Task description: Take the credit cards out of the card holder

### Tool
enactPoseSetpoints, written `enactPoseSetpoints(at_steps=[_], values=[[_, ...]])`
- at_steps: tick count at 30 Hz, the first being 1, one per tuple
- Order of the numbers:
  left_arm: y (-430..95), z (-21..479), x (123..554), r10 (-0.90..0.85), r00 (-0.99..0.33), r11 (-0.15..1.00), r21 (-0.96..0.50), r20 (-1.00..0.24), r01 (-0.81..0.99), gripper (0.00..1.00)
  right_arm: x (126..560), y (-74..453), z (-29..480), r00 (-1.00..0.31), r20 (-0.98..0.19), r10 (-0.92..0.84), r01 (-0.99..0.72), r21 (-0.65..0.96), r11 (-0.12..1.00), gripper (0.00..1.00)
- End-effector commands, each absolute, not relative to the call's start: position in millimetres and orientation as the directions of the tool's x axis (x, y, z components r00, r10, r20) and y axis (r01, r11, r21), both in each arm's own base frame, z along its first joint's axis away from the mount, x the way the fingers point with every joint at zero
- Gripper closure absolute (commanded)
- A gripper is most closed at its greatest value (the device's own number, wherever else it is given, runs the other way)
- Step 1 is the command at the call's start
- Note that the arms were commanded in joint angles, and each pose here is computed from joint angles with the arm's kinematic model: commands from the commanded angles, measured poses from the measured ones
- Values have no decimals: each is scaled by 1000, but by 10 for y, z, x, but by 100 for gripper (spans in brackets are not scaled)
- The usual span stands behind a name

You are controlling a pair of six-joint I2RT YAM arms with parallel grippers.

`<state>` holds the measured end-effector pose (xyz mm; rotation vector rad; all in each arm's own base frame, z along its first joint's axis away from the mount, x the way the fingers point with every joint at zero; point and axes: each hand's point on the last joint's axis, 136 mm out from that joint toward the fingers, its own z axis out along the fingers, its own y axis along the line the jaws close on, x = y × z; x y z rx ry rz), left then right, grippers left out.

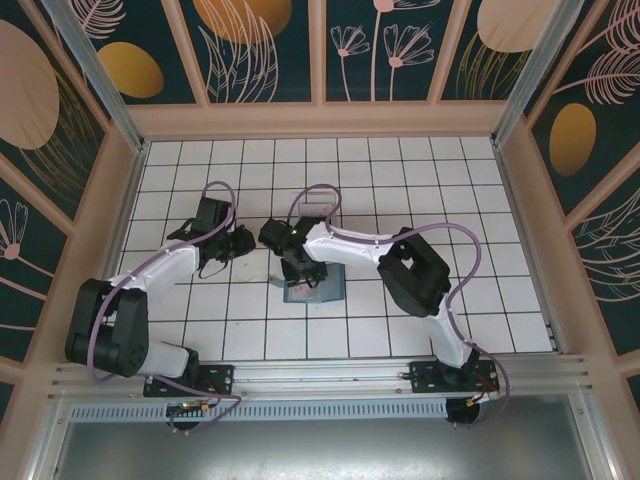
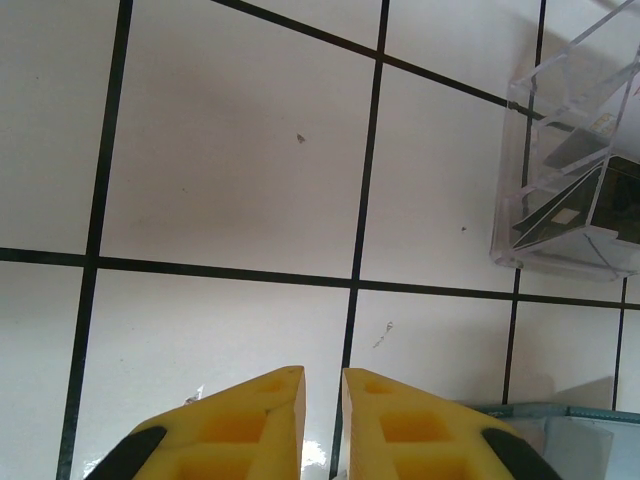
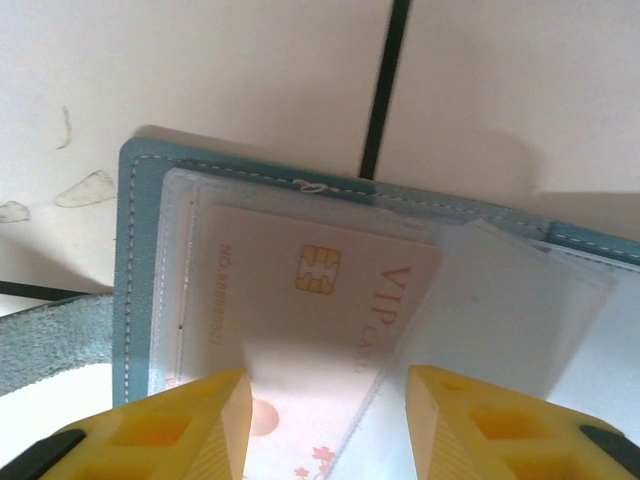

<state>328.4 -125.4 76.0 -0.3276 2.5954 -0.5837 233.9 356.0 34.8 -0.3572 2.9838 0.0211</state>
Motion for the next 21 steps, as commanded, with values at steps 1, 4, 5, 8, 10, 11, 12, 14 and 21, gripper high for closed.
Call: enactPoseSetpoints(at_steps=[1, 4, 5, 8, 10, 11, 12, 14, 21], values=[[-1295, 829, 3365, -315, -865, 876, -470, -391, -107, 82, 2370, 3389, 397, -962, -153, -225, -209, -116, 971, 53], [-1301, 822, 3376, -316, -866, 875, -473, -388, -107, 81, 2389, 3333, 459, -960, -167, -226, -201, -154, 967, 52], [-1307, 822, 3378, -316, -866, 873, -476, -387, -106, 81, 2402, 3315, 479, -959, -171, -225, -197, -162, 967, 52], [-1319, 818, 3387, -315, -867, 872, -479, -386, -103, 81, 2399, 3275, 484, -958, -173, -226, -195, -180, 964, 50], [-1324, 811, 3391, -315, -868, 871, -481, -383, -104, 81, 2396, 3255, 470, -959, -170, -226, -193, -187, 963, 49], [-1327, 813, 3390, -315, -869, 870, -482, -382, -103, 81, 2394, 3242, 462, -959, -168, -227, -194, -193, 962, 49], [-1327, 808, 3390, -315, -869, 870, -482, -381, -104, 81, 2393, 3229, 461, -960, -168, -225, -190, -199, 961, 49], [-1336, 816, 3395, -314, -869, 869, -485, -382, -101, 81, 2402, 3196, 473, -959, -172, -224, -185, -215, 959, 49], [-1373, 841, 3403, -305, -875, 864, -495, -376, -89, 81, 2424, 3017, 600, -957, -201, -211, -151, -275, 949, 46]])
